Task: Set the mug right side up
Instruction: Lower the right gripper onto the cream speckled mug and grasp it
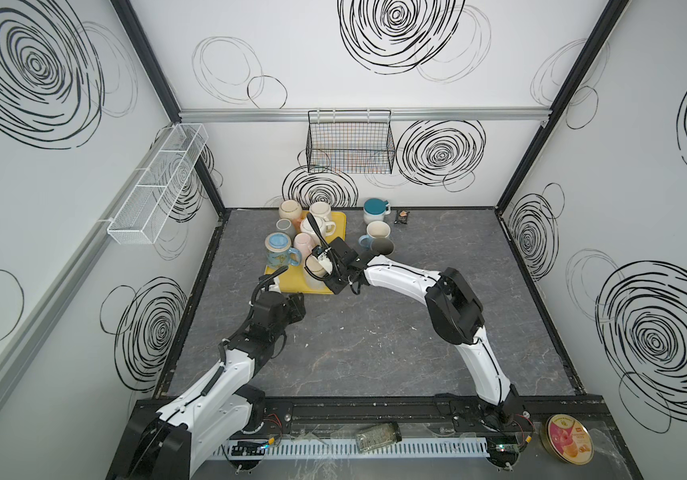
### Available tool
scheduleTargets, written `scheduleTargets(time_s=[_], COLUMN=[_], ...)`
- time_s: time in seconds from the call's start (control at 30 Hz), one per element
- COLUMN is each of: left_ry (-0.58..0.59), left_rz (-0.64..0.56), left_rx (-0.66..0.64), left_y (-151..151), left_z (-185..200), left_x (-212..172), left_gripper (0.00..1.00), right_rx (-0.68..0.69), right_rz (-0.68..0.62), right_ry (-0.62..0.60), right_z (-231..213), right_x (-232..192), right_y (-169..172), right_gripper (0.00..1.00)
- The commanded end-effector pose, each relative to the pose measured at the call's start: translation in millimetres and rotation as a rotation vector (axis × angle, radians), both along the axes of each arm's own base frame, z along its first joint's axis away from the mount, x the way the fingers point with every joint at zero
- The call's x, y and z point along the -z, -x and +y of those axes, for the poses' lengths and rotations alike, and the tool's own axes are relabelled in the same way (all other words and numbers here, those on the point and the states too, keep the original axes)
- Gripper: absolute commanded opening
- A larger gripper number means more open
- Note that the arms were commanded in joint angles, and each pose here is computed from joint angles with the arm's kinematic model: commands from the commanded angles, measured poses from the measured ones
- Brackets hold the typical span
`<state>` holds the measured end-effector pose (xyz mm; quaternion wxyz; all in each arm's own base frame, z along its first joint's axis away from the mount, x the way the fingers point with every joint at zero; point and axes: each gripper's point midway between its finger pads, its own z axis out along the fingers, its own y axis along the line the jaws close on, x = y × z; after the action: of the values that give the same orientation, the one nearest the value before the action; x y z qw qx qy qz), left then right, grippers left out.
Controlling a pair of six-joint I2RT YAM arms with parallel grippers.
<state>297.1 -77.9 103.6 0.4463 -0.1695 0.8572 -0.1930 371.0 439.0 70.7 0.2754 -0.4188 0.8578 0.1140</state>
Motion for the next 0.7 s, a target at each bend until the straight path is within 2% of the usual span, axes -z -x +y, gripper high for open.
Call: scheduleTargets(time_s=[0.0, 0.07, 0.13, 0.23, 0.3, 0.37, 0.57, 0.67], left_ry=[0.021, 0.018, 0.013, 0.002, -0.004, 0.014, -0.019, -0.006], left_rz=[-0.074, -0.075, -0.079, -0.085, -0.084, -0.091, -0.089, -0.093], left_rx=[0.008, 0.007, 0.005, -0.003, -0.010, -0.017, -0.010, -0.009], left_y=[-10.2, -9.2, -8.4, -6.4, -4.5, -3.3, -7.1, -8.2], left_z=[-5.7, -5.1, -4.1, -1.0, 1.4, 1.9, 2.7, 1.5], left_x=[-20.2, -20.6, -22.3, -24.6, -24.4, -25.0, -28.3, -28.6], left_gripper=[0.55, 0.55, 0.55, 0.55, 0.56, 0.56, 0.56, 0.56], right_rx=[-0.009, -0.020, -0.024, -0.025, -0.025, -0.033, -0.031, -0.029], right_rz=[0.032, 0.034, 0.037, 0.044, 0.050, 0.055, 0.010, -0.001], right_ry=[0.021, 0.018, 0.027, 0.051, 0.059, 0.066, 0.080, 0.056], right_z=[-1.6, 0.8, 1.6, 1.9, 2.1, 3.5, 3.2, 5.9], right_x=[3.3, 3.9, 6.4, 13.3, 16.8, 18.0, 8.9, -0.7], right_y=[4.2, 4.9, 3.8, 1.8, 1.5, 1.4, -9.2, -8.8], right_gripper=[0.36, 0.31, 0.30, 0.35, 0.35, 0.31, 0.05, 0.00])
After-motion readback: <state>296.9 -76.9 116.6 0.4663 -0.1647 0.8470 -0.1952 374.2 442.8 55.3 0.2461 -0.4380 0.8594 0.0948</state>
